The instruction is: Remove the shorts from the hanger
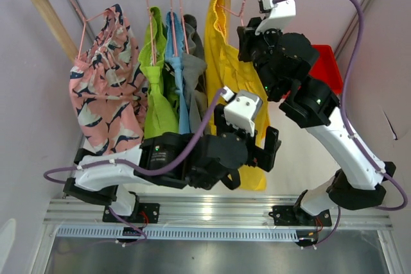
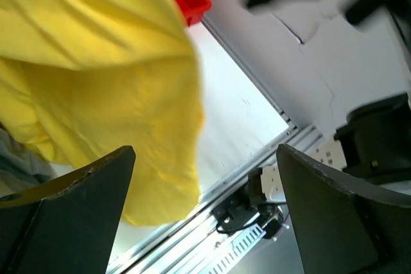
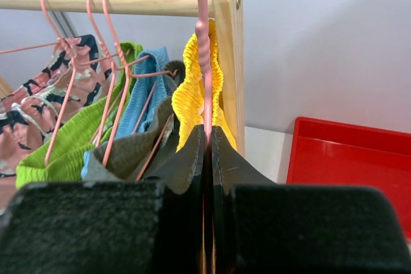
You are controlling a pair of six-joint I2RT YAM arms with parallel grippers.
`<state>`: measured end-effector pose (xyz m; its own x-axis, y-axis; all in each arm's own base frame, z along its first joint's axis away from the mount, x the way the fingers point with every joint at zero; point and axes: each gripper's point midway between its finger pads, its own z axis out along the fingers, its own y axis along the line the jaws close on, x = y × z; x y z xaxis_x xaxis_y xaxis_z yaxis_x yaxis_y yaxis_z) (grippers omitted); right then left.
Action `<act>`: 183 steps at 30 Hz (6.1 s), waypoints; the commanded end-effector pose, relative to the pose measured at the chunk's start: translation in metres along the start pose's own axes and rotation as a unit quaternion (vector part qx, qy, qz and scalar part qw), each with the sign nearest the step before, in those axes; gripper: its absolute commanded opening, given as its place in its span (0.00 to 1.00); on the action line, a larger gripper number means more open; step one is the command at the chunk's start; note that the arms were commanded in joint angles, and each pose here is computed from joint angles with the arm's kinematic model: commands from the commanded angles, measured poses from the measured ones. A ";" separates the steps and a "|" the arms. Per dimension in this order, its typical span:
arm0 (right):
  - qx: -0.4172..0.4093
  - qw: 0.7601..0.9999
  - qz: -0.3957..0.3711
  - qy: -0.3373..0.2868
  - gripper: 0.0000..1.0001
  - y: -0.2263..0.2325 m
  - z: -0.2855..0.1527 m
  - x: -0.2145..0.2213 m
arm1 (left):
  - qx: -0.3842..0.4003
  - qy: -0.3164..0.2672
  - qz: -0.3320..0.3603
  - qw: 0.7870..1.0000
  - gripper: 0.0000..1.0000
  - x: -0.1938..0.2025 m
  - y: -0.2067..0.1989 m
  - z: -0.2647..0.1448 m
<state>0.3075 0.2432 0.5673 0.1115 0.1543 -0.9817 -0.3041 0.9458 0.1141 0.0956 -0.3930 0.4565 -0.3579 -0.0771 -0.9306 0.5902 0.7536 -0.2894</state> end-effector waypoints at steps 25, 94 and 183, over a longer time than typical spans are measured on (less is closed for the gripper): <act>0.006 0.993 0.076 -0.086 0.00 -0.035 -0.005 -0.088 | -0.172 -0.025 0.093 0.980 0.00 0.069 0.053 0.062; 0.052 0.986 0.120 0.107 0.00 -0.053 -0.045 0.048 | 0.023 -0.067 -0.067 0.995 0.99 -0.073 -0.001 0.039; 0.145 0.981 0.118 0.042 1.00 -0.143 -0.159 0.046 | 0.068 -0.197 -0.221 0.953 0.00 -0.128 0.141 0.019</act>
<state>0.2053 0.0724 0.4843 -0.0152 0.3610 -0.9325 -0.0550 0.9308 0.3612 0.2371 -0.2987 0.5124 -0.3146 -0.5587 -0.7674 0.5408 0.5590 -0.6286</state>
